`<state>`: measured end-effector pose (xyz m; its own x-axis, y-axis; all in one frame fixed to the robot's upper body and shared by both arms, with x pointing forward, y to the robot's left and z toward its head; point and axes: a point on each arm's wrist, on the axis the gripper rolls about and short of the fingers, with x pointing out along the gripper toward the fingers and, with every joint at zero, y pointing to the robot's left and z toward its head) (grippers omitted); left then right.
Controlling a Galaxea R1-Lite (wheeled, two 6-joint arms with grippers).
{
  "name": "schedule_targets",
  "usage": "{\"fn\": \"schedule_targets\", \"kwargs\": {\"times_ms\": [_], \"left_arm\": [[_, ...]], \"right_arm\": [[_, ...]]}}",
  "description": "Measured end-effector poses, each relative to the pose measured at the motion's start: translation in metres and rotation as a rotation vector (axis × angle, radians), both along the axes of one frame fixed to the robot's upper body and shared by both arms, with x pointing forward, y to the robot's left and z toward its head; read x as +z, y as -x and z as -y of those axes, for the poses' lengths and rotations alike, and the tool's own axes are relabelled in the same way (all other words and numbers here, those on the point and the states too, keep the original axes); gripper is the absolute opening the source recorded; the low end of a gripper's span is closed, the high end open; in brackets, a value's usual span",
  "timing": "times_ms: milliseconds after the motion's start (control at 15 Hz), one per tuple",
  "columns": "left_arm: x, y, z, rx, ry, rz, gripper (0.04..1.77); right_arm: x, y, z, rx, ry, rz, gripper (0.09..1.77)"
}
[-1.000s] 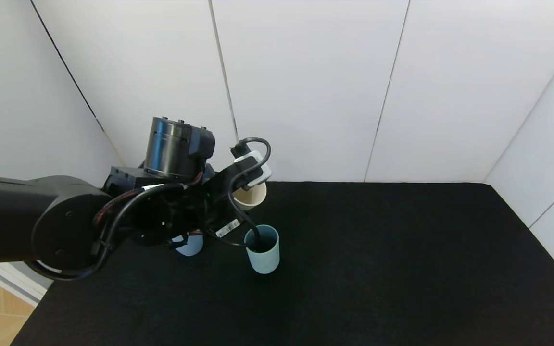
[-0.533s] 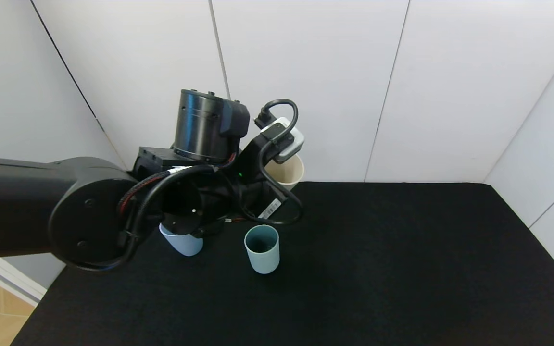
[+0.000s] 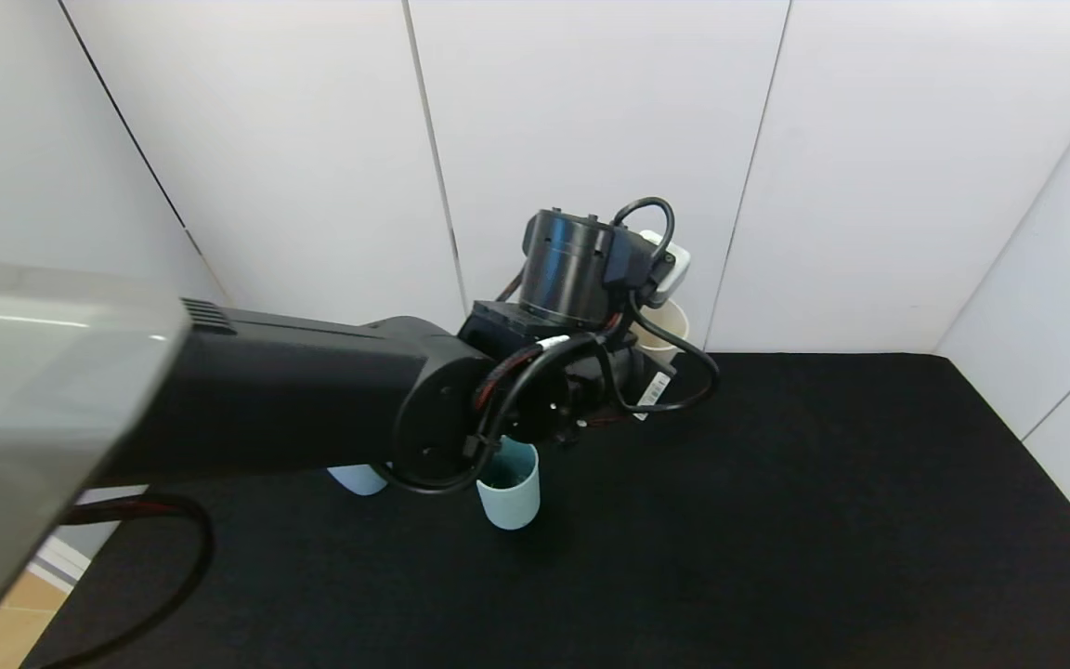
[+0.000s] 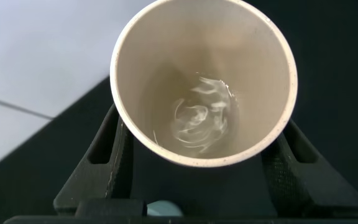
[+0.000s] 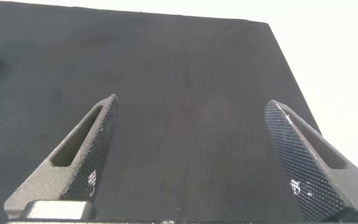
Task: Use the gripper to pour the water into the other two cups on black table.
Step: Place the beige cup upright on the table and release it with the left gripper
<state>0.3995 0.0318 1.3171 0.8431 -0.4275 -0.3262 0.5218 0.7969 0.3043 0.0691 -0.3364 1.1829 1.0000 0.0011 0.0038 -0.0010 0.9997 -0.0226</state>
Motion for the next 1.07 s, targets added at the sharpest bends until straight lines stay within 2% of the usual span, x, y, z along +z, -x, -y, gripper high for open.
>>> {"fn": "schedule_targets", "kwargs": {"times_ms": [267,467,667,933,1067], "left_arm": [[-0.029,-0.015,0.029,0.021,0.083,-0.074,1.19],[-0.047,-0.028,0.044,0.061,0.161,-0.124,1.19],[-0.063,-0.039,0.054,0.093,0.205,-0.148,1.19],[-0.080,-0.054,0.065,0.150,0.227,-0.136,1.19],[-0.092,-0.057,0.069,0.155,0.217,-0.144,1.19]], "right_arm": [[0.000,0.000,0.000,0.000,0.000,0.000,1.71],[0.000,0.000,0.000,0.000,0.000,0.000,1.71],[0.000,0.000,0.000,0.000,0.000,0.000,1.71],[0.000,0.000,0.000,0.000,0.000,0.000,1.71],[0.000,0.000,0.000,0.000,0.000,0.000,1.71]]}}
